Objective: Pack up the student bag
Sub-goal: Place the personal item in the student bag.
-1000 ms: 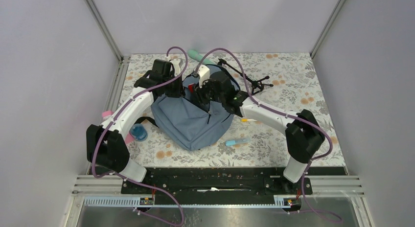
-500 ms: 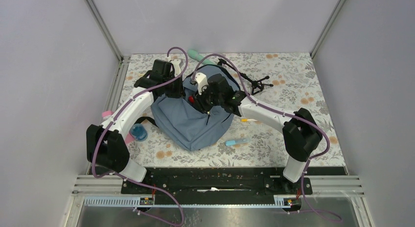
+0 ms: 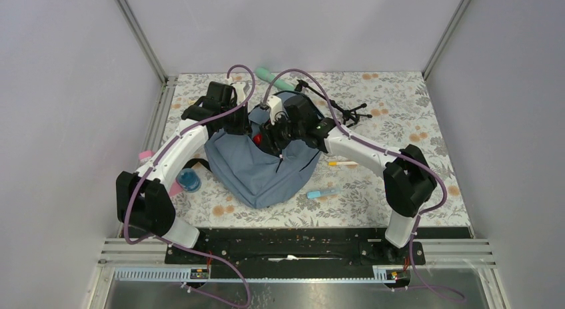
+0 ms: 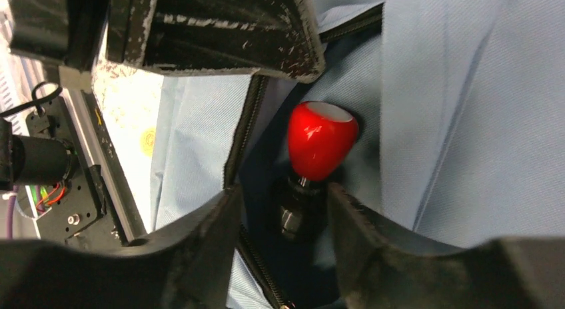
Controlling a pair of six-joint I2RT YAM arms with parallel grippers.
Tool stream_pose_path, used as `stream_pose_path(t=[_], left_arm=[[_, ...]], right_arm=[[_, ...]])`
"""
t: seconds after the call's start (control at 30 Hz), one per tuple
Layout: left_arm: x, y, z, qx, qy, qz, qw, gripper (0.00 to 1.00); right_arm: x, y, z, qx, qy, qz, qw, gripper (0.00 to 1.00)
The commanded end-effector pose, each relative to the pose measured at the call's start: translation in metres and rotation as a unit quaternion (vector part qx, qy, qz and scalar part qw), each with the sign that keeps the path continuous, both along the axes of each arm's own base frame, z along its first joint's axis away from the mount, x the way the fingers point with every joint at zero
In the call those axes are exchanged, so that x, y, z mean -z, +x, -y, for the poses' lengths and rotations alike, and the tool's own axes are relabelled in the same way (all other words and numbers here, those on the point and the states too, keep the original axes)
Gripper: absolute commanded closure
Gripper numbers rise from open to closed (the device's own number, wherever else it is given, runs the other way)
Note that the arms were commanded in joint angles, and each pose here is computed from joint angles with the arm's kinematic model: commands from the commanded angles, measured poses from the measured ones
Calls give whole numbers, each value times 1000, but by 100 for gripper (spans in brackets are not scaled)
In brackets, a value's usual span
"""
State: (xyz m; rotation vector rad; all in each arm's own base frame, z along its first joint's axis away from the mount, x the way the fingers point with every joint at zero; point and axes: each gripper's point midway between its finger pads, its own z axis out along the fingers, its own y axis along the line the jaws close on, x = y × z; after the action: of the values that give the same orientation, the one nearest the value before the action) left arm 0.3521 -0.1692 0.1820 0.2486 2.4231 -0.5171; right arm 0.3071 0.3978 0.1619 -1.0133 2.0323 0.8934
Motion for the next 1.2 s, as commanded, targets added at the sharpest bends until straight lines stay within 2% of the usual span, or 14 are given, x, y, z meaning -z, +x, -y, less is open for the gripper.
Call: stream_pose_path(t=[0.0,0.27,0.43,0.57,0.7,0.9,1.03,1.17], left_arm=[[-46,9,10,18,-35,73,997,100],[-46,10,9,18,-35,73,997,100],[-43,10,10,19,-34,68,997,100],[-39,11,9,18,-30,66,997,100],[-41,12,7,16,-26,70,997,100],[-46,11,7,15,-27,75,997,100],[-51,9,11,24,-38,71,997,100],[-57,3,16,36,-51,63,996,100]], right_arm=[[-25,2,-7,3,51,1,999,37],[-40,-3,1,5,65,11,998,32],[-71,-14,3,6,106,8,994,29],[-100,-21,19,64,137,-10,988,28],[-92,-29,62,172,118,-38,977,24],[-22,-59,141,365,57,-133,920,25],[21,-93,173,429,33,-208,879,27],[57,-117,195,483,43,-261,835,28]])
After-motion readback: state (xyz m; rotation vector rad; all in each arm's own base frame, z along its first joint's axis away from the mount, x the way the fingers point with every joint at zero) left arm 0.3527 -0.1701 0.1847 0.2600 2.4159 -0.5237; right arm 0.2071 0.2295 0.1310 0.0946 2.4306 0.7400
